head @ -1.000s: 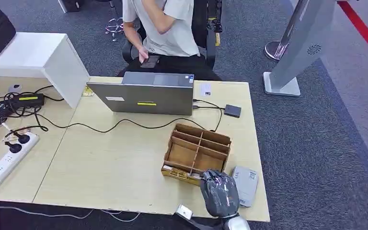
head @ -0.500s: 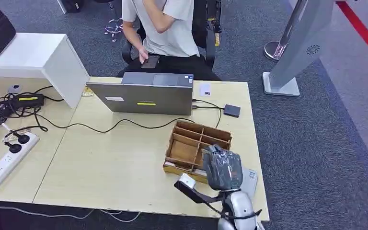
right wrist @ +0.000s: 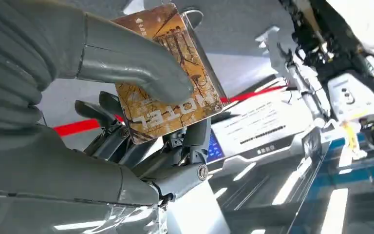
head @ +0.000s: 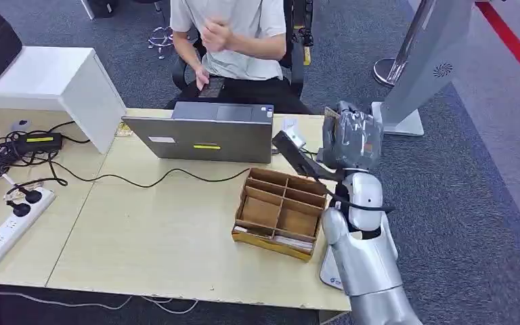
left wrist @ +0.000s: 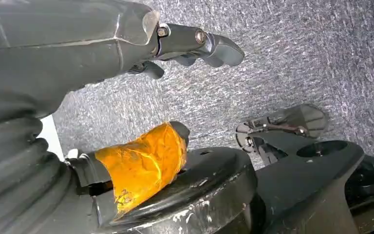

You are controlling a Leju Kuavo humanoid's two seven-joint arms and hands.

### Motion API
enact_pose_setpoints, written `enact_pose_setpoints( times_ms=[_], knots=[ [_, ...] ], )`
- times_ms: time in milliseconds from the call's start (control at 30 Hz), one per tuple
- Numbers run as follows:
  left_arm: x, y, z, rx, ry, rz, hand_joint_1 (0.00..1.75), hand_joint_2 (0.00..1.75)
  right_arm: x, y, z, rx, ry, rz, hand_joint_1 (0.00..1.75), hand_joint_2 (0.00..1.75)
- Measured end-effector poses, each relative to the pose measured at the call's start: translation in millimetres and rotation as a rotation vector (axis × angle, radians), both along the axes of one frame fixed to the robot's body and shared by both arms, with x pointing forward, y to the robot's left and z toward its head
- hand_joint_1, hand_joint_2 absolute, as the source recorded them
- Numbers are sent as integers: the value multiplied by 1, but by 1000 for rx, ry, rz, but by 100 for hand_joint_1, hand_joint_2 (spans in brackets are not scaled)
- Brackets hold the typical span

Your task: Pass the card to the sensor for recognition and then transmit it.

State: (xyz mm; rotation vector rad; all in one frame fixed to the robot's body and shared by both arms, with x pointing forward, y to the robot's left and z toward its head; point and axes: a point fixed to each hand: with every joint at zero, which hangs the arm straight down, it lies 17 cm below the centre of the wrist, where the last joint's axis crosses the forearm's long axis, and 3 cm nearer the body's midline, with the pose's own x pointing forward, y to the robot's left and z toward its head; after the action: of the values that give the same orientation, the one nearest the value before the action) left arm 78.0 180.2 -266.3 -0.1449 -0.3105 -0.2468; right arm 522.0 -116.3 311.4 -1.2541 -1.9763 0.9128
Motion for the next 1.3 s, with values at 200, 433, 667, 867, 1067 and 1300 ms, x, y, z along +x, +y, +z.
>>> enact_pose_setpoints(
  times_ms=[200,433,667,867,1067,1300],
  knots=[
    [0,2,0,4,-2,-9,0,175,8,-4,13,9,-13,-17,175,175],
    [1,2,0,4,-6,-19,0,175,14,-5,18,-6,-13,-42,175,175],
    [2,2,1,-2,-13,-33,0,175,41,-4,24,-41,41,-104,175,175],
    [5,0,2,-13,-23,-25,0,175,47,1,1,-42,92,-97,0,175],
    [3,0,1,-12,-11,-23,0,175,51,-3,-9,-41,113,-106,0,175],
    [4,3,0,0,-15,-19,0,175,61,-46,-21,-23,135,-189,0,175]
  ],
)
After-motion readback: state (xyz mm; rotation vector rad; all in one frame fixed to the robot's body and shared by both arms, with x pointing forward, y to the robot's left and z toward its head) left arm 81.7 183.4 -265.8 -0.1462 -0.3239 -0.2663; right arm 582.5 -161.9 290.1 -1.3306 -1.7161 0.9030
